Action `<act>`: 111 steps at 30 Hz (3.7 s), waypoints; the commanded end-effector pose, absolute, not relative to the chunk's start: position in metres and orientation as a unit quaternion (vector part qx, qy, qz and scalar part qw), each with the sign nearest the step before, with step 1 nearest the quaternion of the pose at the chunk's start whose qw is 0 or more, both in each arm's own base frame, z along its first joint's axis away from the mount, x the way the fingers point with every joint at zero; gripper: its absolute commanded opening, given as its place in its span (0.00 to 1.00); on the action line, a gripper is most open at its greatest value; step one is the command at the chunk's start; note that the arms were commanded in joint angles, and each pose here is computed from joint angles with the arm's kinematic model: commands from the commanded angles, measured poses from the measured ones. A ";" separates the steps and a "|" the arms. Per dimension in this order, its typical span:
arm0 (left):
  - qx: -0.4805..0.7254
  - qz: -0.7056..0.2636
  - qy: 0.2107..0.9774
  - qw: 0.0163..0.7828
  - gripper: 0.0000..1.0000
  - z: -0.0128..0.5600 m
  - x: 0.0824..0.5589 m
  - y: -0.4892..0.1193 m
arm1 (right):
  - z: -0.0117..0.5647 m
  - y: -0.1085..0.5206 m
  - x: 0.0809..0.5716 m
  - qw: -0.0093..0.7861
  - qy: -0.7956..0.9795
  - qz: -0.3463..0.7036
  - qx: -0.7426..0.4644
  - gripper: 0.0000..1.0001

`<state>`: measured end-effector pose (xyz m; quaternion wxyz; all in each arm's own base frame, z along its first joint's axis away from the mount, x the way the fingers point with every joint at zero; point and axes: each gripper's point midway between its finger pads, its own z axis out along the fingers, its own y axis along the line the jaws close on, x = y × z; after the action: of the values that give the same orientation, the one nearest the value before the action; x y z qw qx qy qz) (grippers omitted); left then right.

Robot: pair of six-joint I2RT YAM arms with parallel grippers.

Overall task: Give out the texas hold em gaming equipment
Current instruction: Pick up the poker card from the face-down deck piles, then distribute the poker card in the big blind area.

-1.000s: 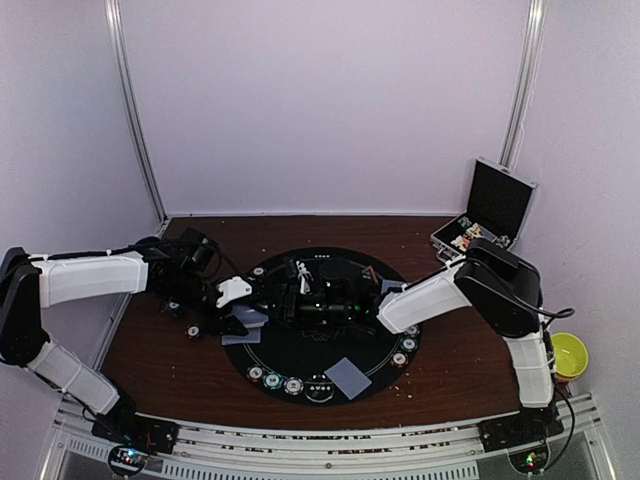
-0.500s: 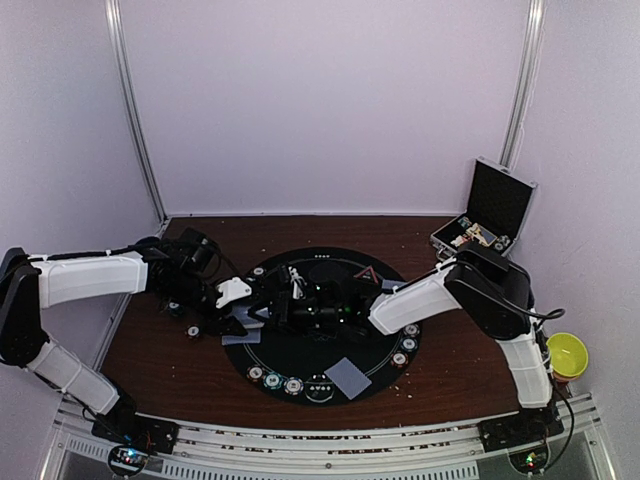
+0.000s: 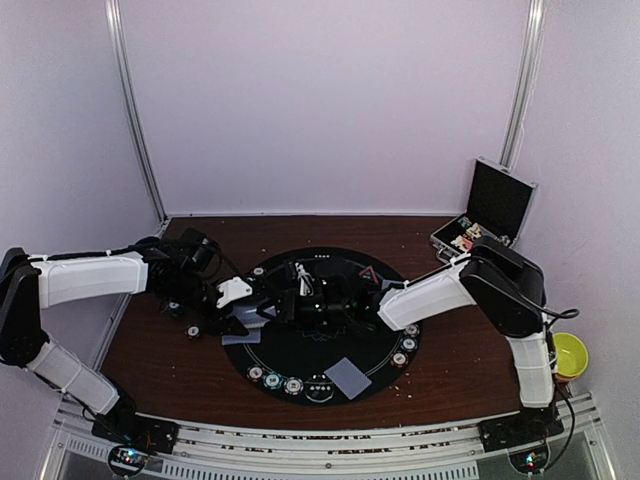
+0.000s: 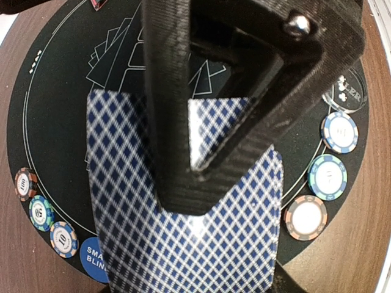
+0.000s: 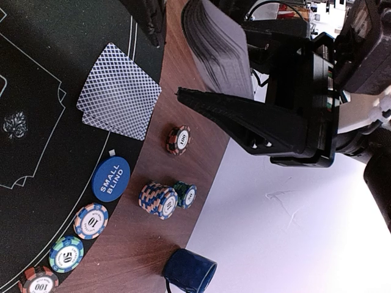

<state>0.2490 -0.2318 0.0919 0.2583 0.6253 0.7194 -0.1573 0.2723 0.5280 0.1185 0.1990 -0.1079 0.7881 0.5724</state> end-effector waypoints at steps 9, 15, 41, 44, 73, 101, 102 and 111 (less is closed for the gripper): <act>0.630 -0.163 0.706 0.280 0.53 0.098 0.253 -0.239 | 0.127 0.508 0.275 0.213 0.795 0.560 -0.097 0.28; 0.630 -0.162 0.707 0.277 0.53 0.096 0.253 -0.239 | 0.137 0.506 0.272 0.214 0.785 0.573 -0.099 0.25; 0.630 -0.162 0.708 0.275 0.53 0.092 0.252 -0.238 | 0.183 0.417 0.292 0.261 0.794 0.546 -0.066 0.00; 0.629 -0.163 0.708 0.276 0.53 0.092 0.252 -0.238 | 0.185 0.373 0.306 0.287 0.807 0.514 -0.048 0.00; 0.629 -0.162 0.707 0.280 0.53 0.093 0.249 -0.237 | 0.095 0.209 0.393 0.293 0.850 0.423 0.111 0.00; 0.630 -0.158 0.706 0.282 0.53 0.092 0.250 -0.236 | 0.060 0.198 0.418 0.279 0.865 0.390 0.148 0.11; 0.630 -0.159 0.706 0.282 0.53 0.092 0.249 -0.236 | 0.059 0.197 0.418 0.278 0.866 0.388 0.148 0.16; 0.630 -0.158 0.706 0.282 0.53 0.092 0.250 -0.237 | 0.053 0.190 0.416 0.274 0.880 0.357 0.152 0.43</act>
<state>0.2455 -0.2304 0.0829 0.2561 0.6261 0.7195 -0.1577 0.4102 0.1976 0.0521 0.2645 0.1488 0.8739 0.3797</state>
